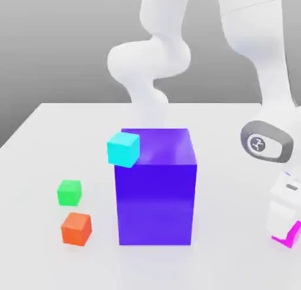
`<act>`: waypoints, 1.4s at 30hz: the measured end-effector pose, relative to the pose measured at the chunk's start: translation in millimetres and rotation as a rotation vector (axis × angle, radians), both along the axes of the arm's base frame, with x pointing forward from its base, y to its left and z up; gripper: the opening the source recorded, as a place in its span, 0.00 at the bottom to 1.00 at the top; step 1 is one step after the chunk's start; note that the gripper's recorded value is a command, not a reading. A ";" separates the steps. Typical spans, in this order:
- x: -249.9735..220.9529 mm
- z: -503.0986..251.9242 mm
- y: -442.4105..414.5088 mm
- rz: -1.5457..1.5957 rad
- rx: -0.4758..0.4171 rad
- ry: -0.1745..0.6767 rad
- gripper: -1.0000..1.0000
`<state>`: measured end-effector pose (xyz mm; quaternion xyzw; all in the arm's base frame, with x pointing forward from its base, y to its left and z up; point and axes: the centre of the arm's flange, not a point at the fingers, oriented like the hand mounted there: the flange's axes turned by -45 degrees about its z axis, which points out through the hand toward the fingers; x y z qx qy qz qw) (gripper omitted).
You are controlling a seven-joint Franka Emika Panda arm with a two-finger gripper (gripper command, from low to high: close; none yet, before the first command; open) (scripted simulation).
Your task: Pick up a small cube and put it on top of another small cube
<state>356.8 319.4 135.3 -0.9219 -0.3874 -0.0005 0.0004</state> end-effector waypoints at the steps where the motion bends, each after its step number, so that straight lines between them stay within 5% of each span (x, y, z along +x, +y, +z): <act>1: -0.5 -6.4 -0.2 0.001 0.000 0.000 0.00; 9: 24.9 60.5 -14.6 -0.008 -0.005 -0.029 0.00; 16: 115.4 95.4 -159.3 -0.163 -0.087 -0.135 0.00; 21: 126.3 117.2 -283.9 -0.318 -0.160 -0.162 0.00; 28: 28.8 145.7 -518.3 -0.726 -0.248 -0.128 0.00; 37: -128.2 116.2 -549.2 -1.071 -0.046 -0.014 0.00; 42: -135.8 91.1 -539.5 -1.096 0.028 0.005 0.00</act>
